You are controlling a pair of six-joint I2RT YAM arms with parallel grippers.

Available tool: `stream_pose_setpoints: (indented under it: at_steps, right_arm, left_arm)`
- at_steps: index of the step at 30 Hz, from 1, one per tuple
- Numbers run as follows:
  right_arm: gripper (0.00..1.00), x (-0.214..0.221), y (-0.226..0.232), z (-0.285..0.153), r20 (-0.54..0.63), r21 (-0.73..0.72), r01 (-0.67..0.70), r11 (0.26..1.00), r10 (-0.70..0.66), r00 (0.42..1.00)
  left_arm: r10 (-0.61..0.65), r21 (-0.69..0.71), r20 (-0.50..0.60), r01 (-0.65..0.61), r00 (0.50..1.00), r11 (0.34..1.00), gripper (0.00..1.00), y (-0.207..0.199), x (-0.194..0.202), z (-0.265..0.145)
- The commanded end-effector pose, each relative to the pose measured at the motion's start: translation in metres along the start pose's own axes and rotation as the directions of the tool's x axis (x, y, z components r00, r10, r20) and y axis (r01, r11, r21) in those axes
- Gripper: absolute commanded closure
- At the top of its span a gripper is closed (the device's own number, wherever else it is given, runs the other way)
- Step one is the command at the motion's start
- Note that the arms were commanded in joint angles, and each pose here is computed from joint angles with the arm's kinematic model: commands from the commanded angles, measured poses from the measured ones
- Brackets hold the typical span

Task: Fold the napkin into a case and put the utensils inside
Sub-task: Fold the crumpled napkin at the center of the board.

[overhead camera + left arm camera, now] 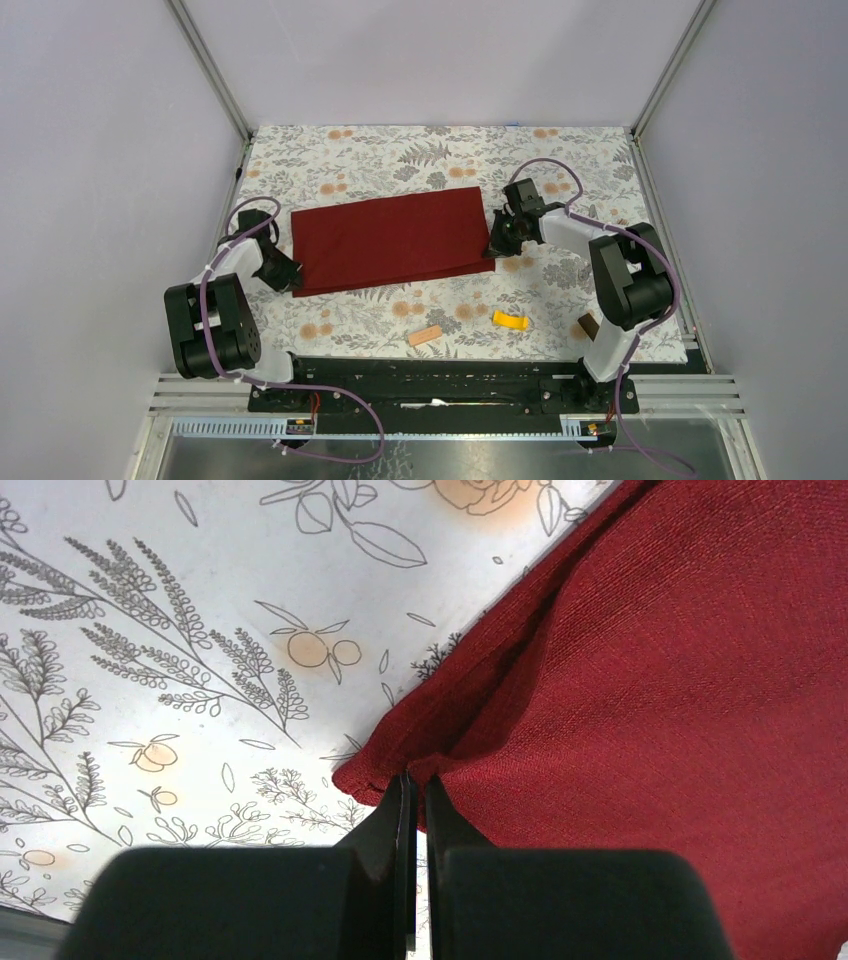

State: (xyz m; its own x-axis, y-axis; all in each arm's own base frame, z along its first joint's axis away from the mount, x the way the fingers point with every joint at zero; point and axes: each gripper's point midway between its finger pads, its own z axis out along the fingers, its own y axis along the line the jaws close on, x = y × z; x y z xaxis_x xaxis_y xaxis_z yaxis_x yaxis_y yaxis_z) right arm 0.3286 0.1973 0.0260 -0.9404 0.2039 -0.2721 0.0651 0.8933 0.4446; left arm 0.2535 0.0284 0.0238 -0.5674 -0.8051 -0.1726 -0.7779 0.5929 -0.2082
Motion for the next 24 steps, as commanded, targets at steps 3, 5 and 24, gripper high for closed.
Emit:
stream_pose_setpoints:
  at_steps: [3, 5, 24]
  right_arm:
    - [1.0, -0.001, 0.014, -0.008, 0.015, -0.03, 0.035, 0.999, -0.034, 0.999]
    - [1.0, -0.002, 0.02, -0.013, 0.024, -0.04, 0.043, 0.998, -0.042, 0.999]
    - [1.0, 0.011, 0.006, -0.004, -0.009, 0.004, 0.033, 0.999, -0.033, 0.999]
  left_arm:
    - [-0.023, -0.047, 0.091, 0.028, 0.996, 0.998, 1.0, 0.007, -0.017, -0.016]
    - [-0.022, -0.044, 0.112, 0.028, 0.993, 0.999, 1.0, 0.006, -0.021, -0.023]
    - [-0.115, -0.081, 0.045, 0.118, 0.992, 0.99, 1.0, 0.023, 0.008, -0.013]
